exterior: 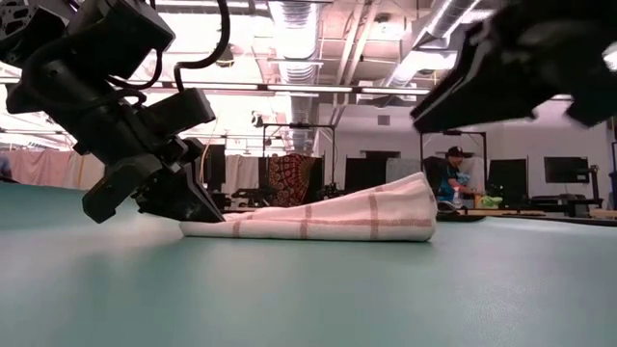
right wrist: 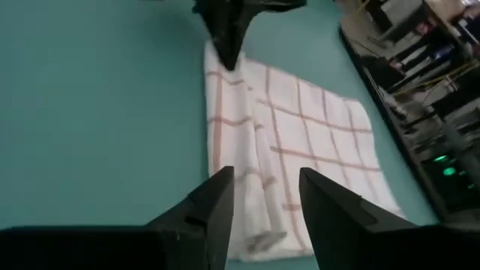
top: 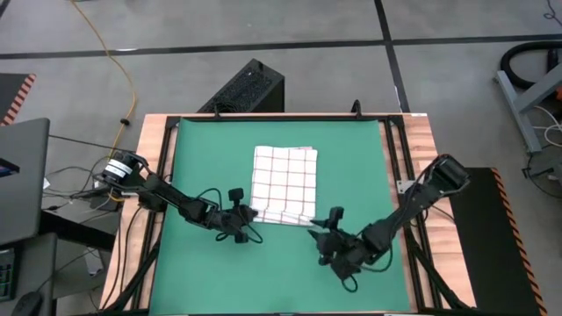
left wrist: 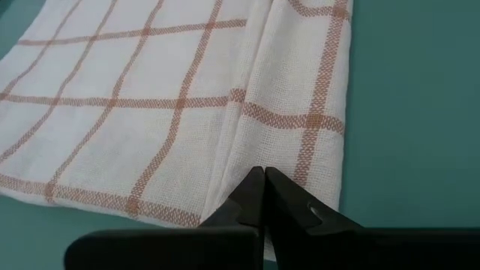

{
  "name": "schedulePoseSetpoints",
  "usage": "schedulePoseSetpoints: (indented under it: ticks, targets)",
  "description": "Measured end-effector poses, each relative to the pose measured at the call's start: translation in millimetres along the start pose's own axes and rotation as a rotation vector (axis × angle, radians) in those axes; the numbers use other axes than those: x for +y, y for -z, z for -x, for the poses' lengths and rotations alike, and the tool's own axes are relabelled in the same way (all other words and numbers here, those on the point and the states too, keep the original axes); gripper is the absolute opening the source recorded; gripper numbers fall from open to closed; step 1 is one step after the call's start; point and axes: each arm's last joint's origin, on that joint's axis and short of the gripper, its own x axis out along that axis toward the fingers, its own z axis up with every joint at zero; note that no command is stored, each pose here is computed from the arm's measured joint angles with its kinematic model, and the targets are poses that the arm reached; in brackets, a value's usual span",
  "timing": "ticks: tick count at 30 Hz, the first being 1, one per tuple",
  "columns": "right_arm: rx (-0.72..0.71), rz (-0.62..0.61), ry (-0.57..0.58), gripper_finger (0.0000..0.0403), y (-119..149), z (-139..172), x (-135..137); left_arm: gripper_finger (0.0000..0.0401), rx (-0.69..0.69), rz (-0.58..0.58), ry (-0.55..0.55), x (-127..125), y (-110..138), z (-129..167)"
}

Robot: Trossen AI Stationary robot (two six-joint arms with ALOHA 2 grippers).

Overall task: Roll towel into tight, uniform cylinder
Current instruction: Fold the white towel

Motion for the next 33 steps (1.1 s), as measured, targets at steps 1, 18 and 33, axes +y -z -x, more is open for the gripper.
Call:
schedulePoseSetpoints:
  ticks: [1, 18, 33]
  targets:
    - [-0.013, -0.033, 0.0, 0.0168, 4, -4, 0, 0.0, 0.001, 0.0, 0.0, 0, 0, 0]
    - [0.16, -0.058, -0.065, 0.0154, 41, -76, -10, 0.0, 0.006, 0.022, -0.005, 0, 1, 0]
    - [0.204, -0.116, 0.008, 0.0154, 56, -77, -2, 0.0, 0.055, 0.004, 0.003, 1, 6, 0]
